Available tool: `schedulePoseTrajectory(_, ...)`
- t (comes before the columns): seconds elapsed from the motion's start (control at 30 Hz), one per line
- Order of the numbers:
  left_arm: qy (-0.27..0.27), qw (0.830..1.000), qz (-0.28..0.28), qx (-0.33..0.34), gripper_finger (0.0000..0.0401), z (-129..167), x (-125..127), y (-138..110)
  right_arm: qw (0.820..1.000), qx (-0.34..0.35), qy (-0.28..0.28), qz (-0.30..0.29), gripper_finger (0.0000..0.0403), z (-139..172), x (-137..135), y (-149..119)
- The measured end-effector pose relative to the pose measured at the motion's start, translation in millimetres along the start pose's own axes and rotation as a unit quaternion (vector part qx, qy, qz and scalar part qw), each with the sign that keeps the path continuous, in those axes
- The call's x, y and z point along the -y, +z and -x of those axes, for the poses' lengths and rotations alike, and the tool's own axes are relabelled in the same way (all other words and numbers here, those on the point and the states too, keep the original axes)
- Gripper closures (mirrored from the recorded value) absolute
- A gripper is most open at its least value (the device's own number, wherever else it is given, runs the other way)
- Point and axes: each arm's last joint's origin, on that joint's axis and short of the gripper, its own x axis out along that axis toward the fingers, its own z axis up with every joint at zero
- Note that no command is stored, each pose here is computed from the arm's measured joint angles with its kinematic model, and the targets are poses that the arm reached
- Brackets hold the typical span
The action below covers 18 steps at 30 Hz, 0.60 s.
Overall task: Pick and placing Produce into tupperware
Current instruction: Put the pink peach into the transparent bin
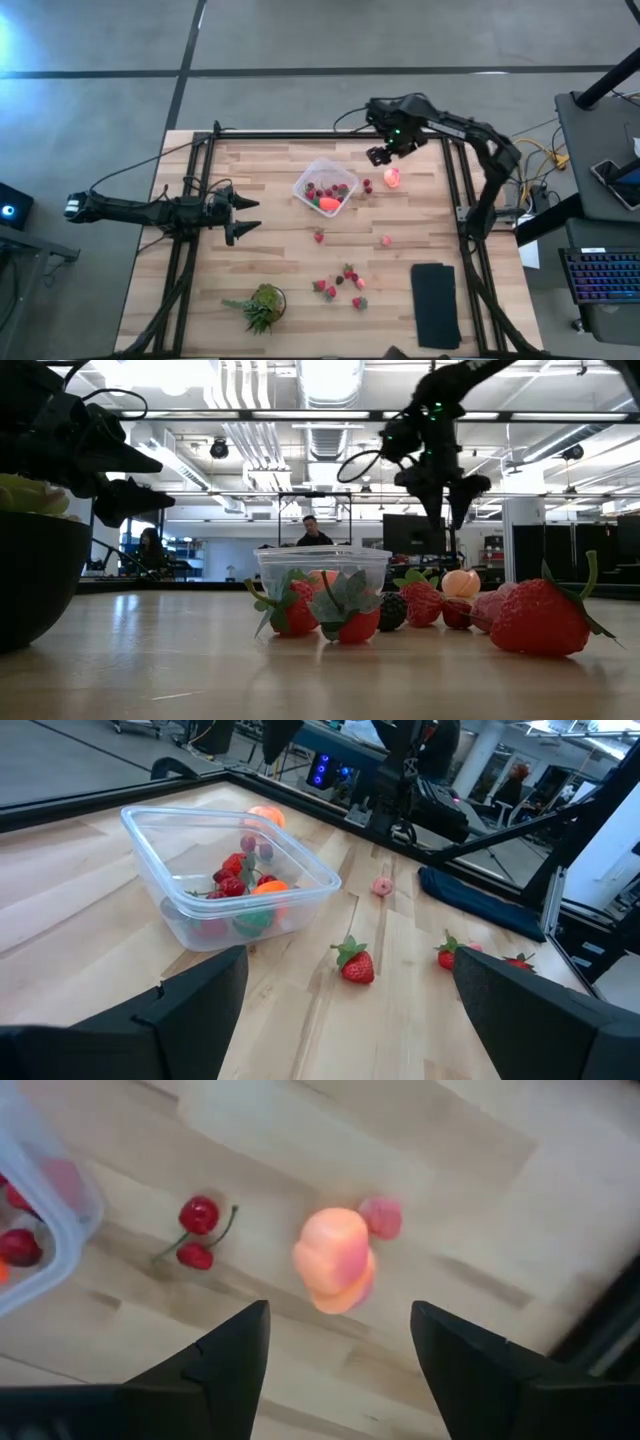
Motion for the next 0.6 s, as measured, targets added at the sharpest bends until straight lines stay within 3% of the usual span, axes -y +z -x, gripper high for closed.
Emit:
schedulePoseTrajectory(0.23,0.000,1.000,0.000,0.000,0.0063,0,0,0,0.997,0.033,0.055,-0.039,0.0139,-18,11,-23)
schedulePoseTrajectory(0.4,0.000,1.000,0.000,0.000,0.0063,0,0,0,0.997,0.005,0.037,-0.070,0.0116,-48,19,-37)
schedulePoseTrajectory(0.6,0.000,1.000,0.000,0.000,0.0063,0,0,0,0.995,0.028,0.047,-0.082,0.0096,-66,20,-44)
